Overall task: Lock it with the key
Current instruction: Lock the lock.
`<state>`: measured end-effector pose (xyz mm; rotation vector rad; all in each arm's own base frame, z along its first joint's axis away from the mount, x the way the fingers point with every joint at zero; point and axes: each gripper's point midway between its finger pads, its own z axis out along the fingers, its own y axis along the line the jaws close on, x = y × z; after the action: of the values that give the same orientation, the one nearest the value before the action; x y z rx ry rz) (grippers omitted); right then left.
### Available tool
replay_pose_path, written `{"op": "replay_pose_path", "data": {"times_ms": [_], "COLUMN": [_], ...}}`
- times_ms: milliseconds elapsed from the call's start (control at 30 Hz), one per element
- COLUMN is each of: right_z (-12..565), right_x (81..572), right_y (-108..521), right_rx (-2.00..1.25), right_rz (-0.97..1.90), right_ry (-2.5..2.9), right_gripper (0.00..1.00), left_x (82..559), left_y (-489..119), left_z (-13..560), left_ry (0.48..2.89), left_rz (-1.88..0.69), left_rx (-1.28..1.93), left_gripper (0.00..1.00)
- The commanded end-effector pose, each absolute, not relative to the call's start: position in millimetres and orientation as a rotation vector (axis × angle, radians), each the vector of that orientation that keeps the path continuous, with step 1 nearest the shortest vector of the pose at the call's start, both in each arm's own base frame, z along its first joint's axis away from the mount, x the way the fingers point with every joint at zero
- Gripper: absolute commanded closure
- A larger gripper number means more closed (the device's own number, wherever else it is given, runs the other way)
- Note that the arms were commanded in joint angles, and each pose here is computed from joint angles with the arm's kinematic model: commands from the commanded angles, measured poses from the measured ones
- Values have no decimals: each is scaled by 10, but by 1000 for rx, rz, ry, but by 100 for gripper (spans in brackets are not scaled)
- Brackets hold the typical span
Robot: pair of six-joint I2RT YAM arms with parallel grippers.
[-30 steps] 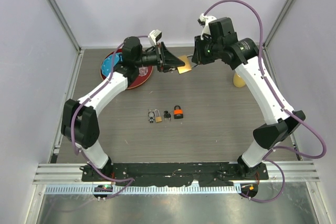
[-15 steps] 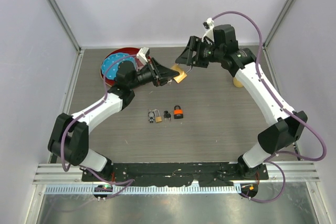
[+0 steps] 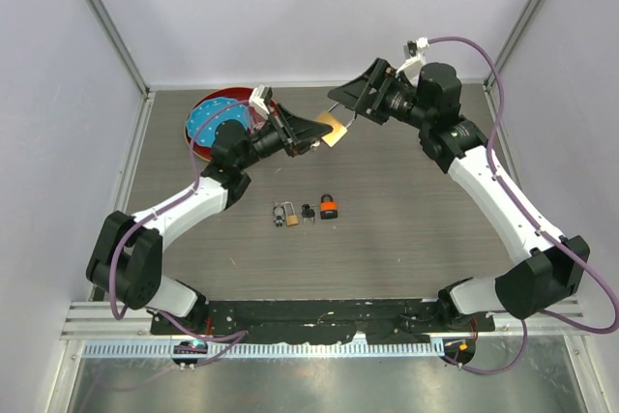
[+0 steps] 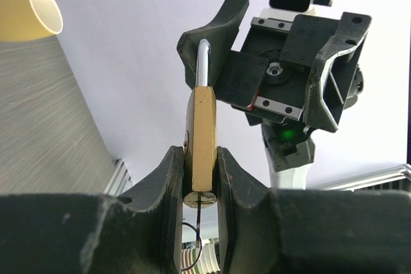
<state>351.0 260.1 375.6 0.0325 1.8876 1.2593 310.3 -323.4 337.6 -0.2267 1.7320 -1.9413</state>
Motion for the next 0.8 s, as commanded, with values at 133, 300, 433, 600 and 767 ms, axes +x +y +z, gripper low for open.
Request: {"op": "replay_pose_path", "data": {"times_ms": [133, 300, 433, 600, 767], "right_z": [4374, 4368, 4404, 4431, 4442], "right_x": [3261, 3286, 3301, 3337, 3353], "right_y": [2807, 2864, 2902, 2892, 2901], "right_rx": [-41, -43, -64, -55, -94], "right_rz": [1559, 1609, 1627, 1619, 1578], "right_ry": [1648, 1639, 1626, 1613, 1632], "right_gripper": [36, 49, 57, 94, 98], "left_x": [3045, 3082, 3095, 3096, 3065], "left_y": [-3146, -3186, -3206, -3240, -3271], "left_z": [4058, 4034, 4069, 4069, 3987], "left_ry": [1450, 1461, 1451, 1454, 1502], "left_rz": [-2004, -2018, -2031, -2045, -2041], "left_rx": [-116, -114, -108, -81, -36], "left_gripper": [100, 100, 100, 100, 92]}}
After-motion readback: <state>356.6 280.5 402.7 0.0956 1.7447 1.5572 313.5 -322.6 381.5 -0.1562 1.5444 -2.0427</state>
